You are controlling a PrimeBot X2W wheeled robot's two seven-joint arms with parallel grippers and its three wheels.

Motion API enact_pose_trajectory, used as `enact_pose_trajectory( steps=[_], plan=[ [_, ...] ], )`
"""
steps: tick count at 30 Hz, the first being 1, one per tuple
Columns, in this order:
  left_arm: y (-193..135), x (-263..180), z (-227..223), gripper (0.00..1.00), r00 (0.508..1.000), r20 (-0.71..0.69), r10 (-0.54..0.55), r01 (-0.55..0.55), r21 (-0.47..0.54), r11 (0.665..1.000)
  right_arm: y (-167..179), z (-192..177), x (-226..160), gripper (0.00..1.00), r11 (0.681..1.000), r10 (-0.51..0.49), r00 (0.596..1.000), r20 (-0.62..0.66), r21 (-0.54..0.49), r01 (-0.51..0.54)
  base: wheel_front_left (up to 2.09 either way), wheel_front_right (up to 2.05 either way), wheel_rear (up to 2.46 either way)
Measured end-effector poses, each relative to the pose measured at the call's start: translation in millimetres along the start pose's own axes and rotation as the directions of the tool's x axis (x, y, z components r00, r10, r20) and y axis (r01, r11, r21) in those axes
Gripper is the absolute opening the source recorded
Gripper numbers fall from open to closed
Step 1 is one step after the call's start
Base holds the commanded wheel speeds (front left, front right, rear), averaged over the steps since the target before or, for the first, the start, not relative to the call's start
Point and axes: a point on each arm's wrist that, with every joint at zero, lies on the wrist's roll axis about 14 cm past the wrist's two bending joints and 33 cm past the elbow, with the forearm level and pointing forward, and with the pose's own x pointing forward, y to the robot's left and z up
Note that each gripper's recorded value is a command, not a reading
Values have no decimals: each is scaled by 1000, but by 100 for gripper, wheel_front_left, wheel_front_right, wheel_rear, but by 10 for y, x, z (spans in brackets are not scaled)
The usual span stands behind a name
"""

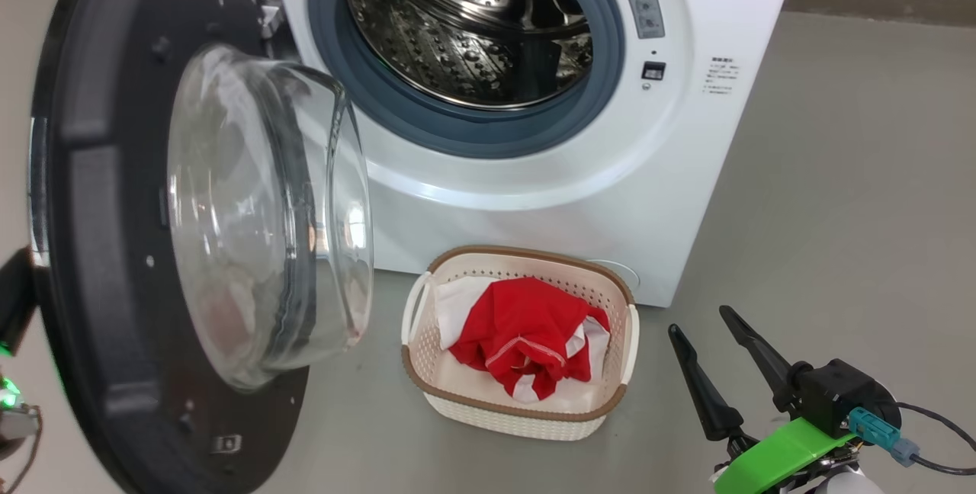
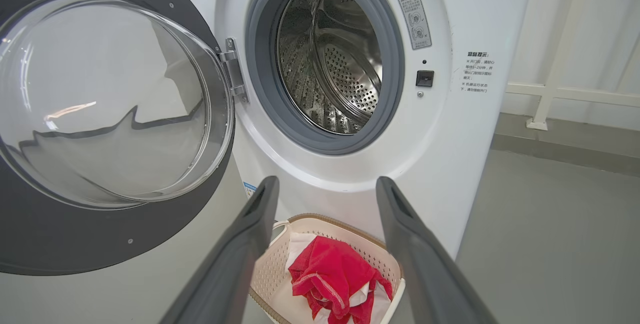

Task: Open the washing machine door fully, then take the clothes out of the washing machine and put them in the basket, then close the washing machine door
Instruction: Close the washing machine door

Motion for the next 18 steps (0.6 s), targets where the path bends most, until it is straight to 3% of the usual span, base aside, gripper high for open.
enact_pose_trajectory(
  steps=[18],
  plan=[
    [-179,268,-718,0,984,-161,-72,70,-17,997,-297,-33,-151,100,995,-98,995,-4,14,98,0,0,0]
  ],
)
